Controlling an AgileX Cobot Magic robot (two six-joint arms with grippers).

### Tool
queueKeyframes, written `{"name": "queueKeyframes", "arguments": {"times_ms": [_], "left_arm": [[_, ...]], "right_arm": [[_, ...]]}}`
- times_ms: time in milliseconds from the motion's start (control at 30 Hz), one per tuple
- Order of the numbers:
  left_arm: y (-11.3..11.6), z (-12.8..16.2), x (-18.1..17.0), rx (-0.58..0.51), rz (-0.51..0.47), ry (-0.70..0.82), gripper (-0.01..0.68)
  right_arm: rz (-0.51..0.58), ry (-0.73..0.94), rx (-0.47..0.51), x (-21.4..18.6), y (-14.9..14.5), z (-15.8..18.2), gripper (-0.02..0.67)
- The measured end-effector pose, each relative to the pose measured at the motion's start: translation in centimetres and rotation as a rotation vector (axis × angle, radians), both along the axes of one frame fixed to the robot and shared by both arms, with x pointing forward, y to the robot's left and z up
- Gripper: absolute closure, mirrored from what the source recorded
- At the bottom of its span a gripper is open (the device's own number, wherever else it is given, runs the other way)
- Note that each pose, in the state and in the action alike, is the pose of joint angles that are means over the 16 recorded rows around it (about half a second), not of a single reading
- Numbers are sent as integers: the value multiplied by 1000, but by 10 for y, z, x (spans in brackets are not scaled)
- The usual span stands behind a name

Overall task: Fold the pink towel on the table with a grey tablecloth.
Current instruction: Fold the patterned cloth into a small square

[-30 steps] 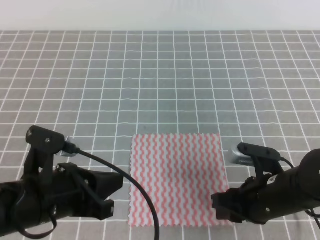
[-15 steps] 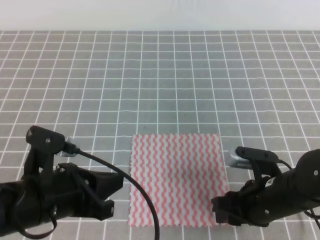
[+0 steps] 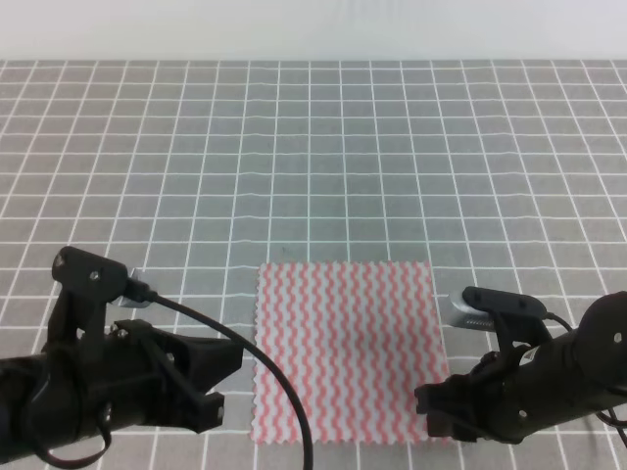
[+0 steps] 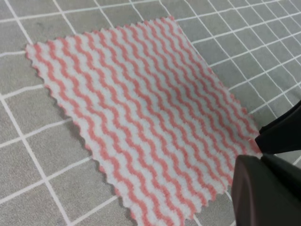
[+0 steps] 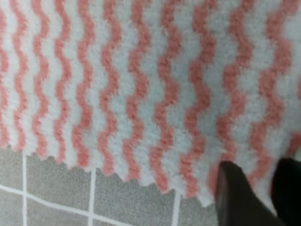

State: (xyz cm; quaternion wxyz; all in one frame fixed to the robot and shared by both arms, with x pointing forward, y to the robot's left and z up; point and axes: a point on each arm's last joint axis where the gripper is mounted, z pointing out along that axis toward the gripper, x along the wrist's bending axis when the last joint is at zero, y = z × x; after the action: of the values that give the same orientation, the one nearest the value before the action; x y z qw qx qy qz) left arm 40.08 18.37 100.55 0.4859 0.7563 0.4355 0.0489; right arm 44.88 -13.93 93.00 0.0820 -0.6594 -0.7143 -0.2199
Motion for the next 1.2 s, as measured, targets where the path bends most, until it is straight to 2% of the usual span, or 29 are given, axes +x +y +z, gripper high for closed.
{"name": "queueKeyframes", "arguments": {"times_ms": [700,967,1200], "left_arm": [[0,1,-1,-3,-3,-2,675],[0,0,0,9,-15,-16,675],[0,0,0,71,-82,-100,675]], "right_arm": [[5,3,-6,0,0,1,651],[11,-46,21,5,3,16,663],[-1,-130,55,15,7,33,664]]}}
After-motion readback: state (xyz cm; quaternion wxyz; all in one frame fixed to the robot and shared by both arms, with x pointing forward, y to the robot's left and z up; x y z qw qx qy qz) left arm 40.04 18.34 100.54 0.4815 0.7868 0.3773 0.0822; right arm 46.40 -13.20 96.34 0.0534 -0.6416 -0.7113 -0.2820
